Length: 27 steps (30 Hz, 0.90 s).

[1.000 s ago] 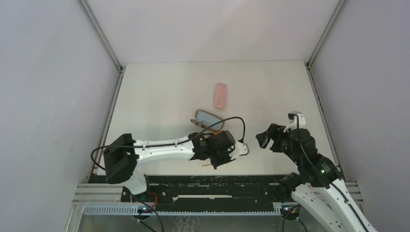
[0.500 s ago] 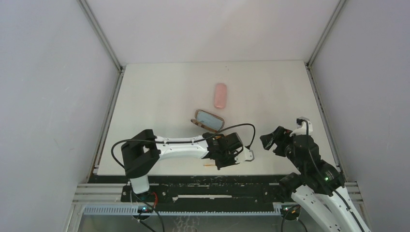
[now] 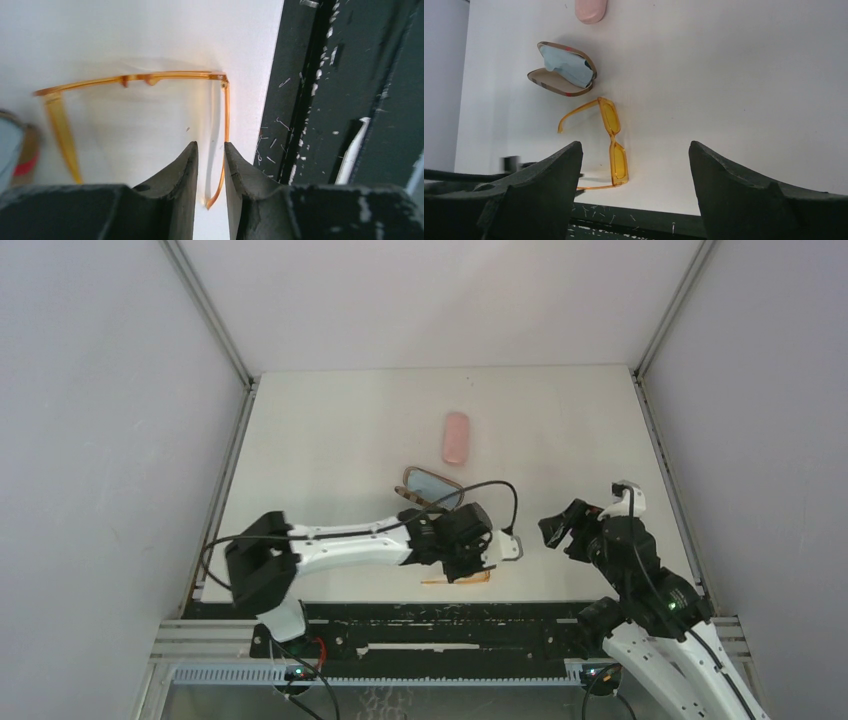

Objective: Organize the sunglasses
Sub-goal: Place the sunglasses at the center of the board, then pick up the sunglasses from the center of the board.

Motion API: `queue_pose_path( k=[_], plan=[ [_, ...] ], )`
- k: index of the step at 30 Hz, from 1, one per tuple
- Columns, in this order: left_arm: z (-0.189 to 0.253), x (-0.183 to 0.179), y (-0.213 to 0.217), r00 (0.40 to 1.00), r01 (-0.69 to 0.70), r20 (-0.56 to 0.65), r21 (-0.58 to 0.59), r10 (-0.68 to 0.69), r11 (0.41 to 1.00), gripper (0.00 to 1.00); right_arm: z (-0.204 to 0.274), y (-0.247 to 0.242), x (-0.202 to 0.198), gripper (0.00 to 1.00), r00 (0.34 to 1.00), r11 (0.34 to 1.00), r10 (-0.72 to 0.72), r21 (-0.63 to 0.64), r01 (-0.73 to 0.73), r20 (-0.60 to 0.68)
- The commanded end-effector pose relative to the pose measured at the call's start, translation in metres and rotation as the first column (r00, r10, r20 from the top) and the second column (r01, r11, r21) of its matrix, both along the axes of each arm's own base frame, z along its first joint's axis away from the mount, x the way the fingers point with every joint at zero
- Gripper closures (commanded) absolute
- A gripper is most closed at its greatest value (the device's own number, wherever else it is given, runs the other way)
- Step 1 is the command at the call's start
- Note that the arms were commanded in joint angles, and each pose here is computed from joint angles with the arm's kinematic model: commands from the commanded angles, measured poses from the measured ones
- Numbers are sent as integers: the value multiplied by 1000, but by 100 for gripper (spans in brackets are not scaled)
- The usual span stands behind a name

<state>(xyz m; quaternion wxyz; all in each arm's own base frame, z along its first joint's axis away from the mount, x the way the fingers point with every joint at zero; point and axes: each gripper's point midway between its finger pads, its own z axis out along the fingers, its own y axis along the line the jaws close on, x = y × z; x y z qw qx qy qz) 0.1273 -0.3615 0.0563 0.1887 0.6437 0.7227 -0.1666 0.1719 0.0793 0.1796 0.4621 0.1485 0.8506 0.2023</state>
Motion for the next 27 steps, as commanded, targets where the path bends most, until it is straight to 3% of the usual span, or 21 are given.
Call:
queue_pose_path(
  k=[1, 4, 7, 13, 18, 24, 26, 27],
  plan=[
    [96, 14, -10, 997, -47, 44, -355, 67, 934, 70, 9, 7, 10, 22, 998, 998, 50, -34, -49, 40],
    [136, 30, 4, 984, -139, 21, -533, 177, 834, 68, 5, 25, 15, 22, 986, 984, 167, -69, -166, 9],
    [154, 57, 31, 931, -296, -16, -623, 366, 725, 66, -5, 49, 19, 22, 949, 946, 306, -85, -312, -75],
    [136, 103, 95, 703, -568, -49, -640, 710, 518, 63, -32, 85, 27, 24, 879, 869, 424, -175, -463, -220],
    [109, 122, 141, 508, -682, -59, -637, 859, 359, 59, -60, 109, 29, 27, 828, 800, 463, -252, -544, -318],
    [94, 126, 181, 355, -703, -14, -663, 935, 257, 51, -74, 126, 32, 40, 801, 770, 490, -259, -582, -344],
    [92, 124, 185, 354, -690, -17, -680, 935, 249, 45, -79, 128, 34, 45, 793, 760, 489, -269, -592, -364],
    [92, 122, 181, 383, -675, -21, -688, 923, 265, 42, -81, 130, 34, 47, 787, 752, 489, -275, -599, -376]
  ],
)
